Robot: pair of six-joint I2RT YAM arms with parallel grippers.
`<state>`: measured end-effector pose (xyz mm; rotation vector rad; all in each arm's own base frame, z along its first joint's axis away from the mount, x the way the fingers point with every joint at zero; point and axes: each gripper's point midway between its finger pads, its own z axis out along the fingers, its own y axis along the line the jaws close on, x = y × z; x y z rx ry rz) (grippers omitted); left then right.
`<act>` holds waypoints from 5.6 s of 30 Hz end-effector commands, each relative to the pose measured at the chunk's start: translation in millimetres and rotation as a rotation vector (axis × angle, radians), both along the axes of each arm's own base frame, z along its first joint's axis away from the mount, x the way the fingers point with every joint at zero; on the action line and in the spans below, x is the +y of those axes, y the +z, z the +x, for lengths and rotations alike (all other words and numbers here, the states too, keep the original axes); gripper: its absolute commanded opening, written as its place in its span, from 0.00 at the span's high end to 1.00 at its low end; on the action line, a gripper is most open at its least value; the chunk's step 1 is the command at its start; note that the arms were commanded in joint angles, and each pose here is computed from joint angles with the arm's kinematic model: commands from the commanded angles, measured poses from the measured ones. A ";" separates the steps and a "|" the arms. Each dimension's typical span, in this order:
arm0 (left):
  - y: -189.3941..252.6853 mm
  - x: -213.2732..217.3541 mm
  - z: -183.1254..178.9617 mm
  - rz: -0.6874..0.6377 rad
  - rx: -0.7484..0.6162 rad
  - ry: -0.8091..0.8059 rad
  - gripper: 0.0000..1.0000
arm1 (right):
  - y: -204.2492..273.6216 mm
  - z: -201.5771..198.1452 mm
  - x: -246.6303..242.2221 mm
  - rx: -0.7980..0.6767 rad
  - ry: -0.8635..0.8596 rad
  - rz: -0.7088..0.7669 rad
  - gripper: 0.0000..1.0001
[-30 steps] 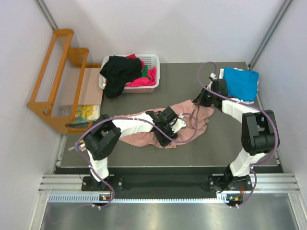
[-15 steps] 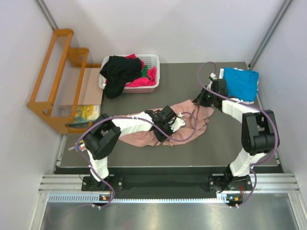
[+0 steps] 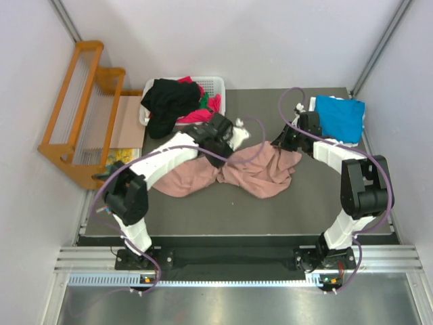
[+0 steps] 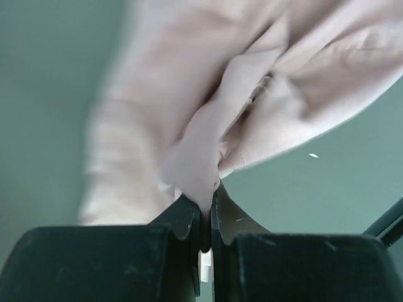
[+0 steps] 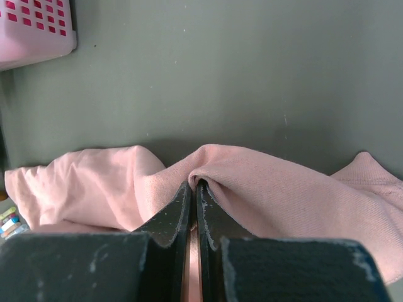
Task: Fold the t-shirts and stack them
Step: Flatten the tshirt out
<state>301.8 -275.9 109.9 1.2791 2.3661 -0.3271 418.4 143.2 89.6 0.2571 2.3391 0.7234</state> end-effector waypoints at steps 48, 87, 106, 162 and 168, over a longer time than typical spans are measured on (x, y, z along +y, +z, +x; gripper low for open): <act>428.3 237.6 -163.2 -0.371 -1.044 0.308 1.00 | 454.3 -335.8 -84.9 -1.192 -0.138 0.103 1.00; 21.1 216.1 76.8 0.308 -0.314 0.399 1.00 | 17.1 49.3 -37.0 -0.032 -0.203 -0.179 1.00; 31.1 196.7 122.0 0.246 -0.369 0.389 1.00 | 14.9 36.2 -48.9 -0.028 -0.212 -0.186 0.69; 44.4 182.0 114.0 0.149 -0.303 0.425 1.00 | -44.8 -157.5 -22.0 0.177 -0.033 -0.312 0.39; 46.3 180.2 109.9 0.137 -0.297 0.421 1.00 | -49.4 -155.0 -26.6 0.196 -0.050 -0.347 0.39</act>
